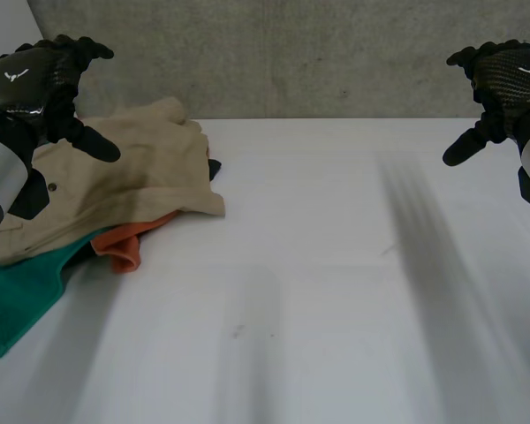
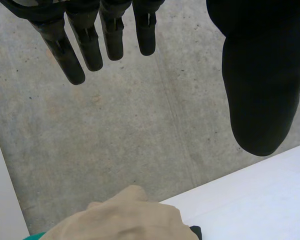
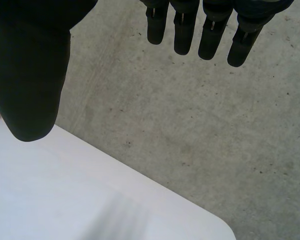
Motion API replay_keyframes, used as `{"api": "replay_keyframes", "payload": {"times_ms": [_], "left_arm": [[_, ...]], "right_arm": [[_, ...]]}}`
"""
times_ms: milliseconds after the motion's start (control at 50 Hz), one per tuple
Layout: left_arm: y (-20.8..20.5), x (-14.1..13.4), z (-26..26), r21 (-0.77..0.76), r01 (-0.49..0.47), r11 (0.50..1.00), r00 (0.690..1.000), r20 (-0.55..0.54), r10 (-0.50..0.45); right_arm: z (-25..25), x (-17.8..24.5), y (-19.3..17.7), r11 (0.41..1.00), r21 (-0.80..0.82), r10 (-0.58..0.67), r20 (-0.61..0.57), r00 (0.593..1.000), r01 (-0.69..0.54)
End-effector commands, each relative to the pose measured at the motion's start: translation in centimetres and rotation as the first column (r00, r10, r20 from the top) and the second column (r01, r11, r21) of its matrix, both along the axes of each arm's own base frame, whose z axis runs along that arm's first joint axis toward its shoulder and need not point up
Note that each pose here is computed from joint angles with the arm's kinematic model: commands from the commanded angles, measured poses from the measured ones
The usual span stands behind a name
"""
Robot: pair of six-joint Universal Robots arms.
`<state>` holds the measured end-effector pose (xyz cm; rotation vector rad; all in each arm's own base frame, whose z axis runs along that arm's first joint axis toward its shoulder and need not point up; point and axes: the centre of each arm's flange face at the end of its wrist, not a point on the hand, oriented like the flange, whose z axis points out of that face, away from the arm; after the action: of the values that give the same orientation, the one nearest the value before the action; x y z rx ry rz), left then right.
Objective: Fold the laundry.
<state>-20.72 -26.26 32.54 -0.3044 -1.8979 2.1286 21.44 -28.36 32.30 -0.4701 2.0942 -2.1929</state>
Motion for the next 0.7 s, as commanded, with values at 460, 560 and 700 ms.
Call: {"api": "replay_keyframes", "payload": {"times_ms": [460,560,700], "left_arm": [[-18.3,2.7,-11.8,0.016,-0.191,0.981,0.888,0.430,0.166],[-20.9,3.5,-15.9,0.024,-0.227,0.974,0.845,0.501,0.185],[-22.2,3.3,-18.5,0.016,-0.226,0.974,0.840,0.509,0.187]], "right_arm": [[-0.4,0.0,0.1,1.000,0.010,0.003,-0.005,1.000,-0.003],[-0.7,0.0,0.1,1.000,0.018,0.003,-0.009,1.000,-0.002],[-1.6,0.1,-0.3,0.999,0.042,0.001,-0.019,1.000,-0.001]]}}
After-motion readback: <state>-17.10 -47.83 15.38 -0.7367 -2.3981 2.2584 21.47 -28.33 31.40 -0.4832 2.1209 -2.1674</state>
